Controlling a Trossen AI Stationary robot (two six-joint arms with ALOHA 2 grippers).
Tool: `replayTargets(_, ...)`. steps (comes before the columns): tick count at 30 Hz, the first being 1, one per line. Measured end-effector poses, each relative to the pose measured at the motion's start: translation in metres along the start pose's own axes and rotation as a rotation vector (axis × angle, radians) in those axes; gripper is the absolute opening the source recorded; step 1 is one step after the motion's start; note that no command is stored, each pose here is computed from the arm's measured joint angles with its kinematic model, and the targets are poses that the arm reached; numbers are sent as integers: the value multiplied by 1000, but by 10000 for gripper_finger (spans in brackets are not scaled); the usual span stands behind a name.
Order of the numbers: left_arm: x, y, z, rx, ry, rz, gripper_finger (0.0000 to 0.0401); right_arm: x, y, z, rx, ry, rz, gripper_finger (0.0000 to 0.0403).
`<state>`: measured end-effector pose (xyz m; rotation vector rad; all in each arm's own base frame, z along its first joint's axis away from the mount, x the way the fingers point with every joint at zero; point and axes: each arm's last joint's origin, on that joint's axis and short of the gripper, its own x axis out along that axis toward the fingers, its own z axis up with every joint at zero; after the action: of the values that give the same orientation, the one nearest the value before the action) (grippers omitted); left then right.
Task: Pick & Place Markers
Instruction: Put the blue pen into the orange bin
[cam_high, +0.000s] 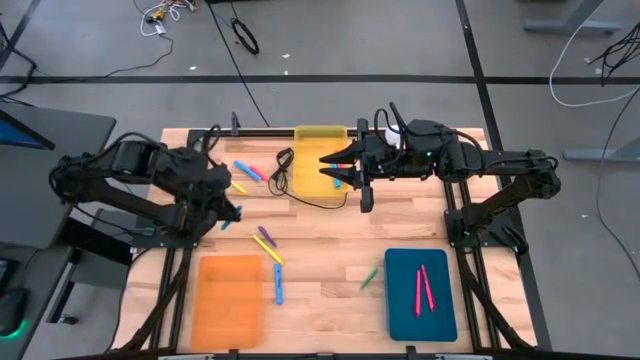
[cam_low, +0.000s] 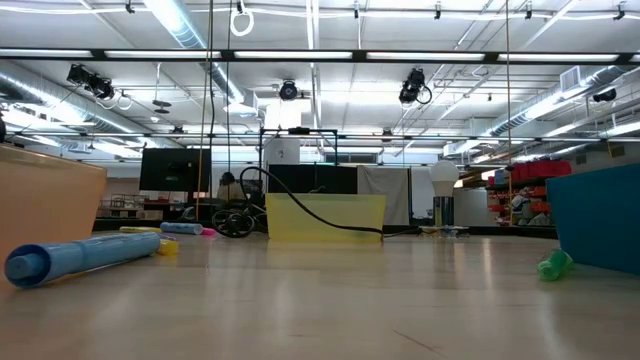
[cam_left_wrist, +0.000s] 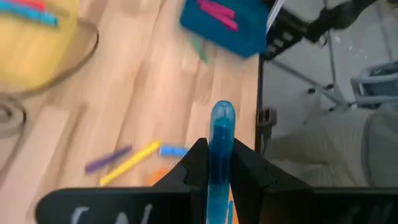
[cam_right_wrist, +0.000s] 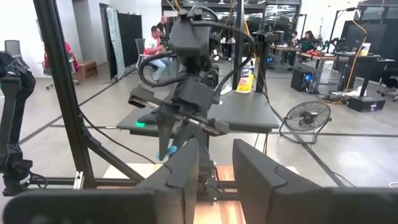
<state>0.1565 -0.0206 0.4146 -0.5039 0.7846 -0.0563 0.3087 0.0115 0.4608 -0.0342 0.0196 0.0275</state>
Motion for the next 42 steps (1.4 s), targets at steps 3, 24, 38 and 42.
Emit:
replayTargets(3,0,-1,-7,-24,67,8,44,0,0,0,-1,0,0,101)
replayTargets(24,-1,-13,-36,-493,276,102,44,0,0,2,-1,-24,-1,101)
replayTargets(38,3,-23,-50,-1010,197,296,44,0,0,6,-12,-68,-2,101)
replayTargets(42,13,-29,-58,-1088,245,416,44,0,0,7,-12,-69,-2,101)
